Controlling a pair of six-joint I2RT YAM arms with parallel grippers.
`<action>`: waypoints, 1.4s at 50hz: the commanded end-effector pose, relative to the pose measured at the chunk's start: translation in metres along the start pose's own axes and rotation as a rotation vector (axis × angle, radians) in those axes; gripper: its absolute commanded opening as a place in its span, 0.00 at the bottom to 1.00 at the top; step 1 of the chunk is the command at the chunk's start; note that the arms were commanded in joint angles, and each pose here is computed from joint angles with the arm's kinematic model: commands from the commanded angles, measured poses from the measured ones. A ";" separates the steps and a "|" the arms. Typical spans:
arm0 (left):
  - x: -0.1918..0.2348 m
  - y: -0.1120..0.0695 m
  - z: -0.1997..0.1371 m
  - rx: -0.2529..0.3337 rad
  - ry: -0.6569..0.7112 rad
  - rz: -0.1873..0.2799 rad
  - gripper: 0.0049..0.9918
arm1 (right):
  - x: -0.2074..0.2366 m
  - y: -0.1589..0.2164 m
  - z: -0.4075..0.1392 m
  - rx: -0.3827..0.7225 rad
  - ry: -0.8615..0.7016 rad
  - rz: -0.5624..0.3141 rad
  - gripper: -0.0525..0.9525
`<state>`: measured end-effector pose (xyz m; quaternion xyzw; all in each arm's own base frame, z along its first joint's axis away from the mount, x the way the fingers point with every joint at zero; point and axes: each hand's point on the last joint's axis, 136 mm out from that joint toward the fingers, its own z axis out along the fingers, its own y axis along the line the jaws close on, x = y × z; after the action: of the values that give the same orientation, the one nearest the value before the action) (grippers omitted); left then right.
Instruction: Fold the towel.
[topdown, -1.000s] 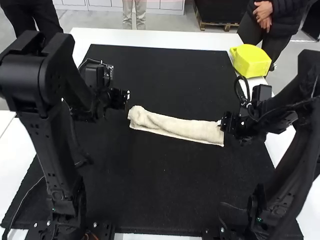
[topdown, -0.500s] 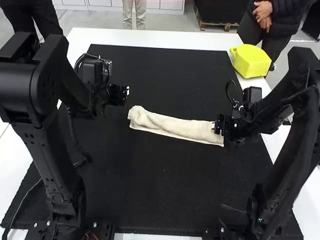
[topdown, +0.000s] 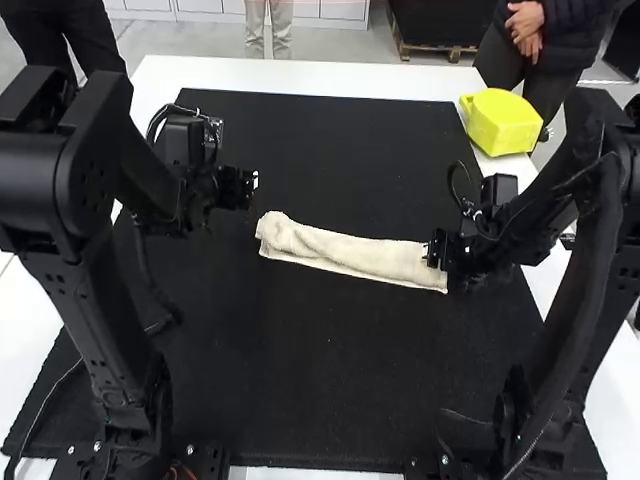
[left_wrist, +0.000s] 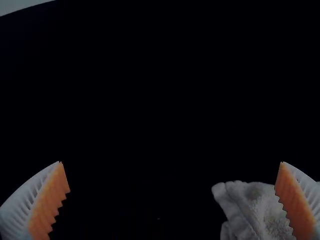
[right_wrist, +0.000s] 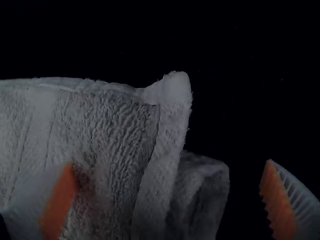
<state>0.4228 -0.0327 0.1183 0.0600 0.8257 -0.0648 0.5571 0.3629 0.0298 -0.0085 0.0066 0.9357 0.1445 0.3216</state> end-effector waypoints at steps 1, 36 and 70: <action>-0.022 0.002 -0.005 0.002 -0.054 -0.002 0.97 | 0.000 0.013 0.004 -0.052 0.009 -0.024 0.31; -0.034 0.010 -0.016 -0.020 -0.081 -0.011 0.97 | -0.054 0.043 -0.073 -0.141 -0.087 -0.011 0.03; -0.025 0.033 -0.036 -0.094 -0.088 -0.048 0.97 | -0.046 0.209 -0.036 -0.381 0.016 -0.164 0.03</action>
<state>0.4083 -0.0091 0.1471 0.0318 0.8094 -0.0509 0.5841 0.3529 0.1962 0.0937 -0.1258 0.8978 0.2860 0.3105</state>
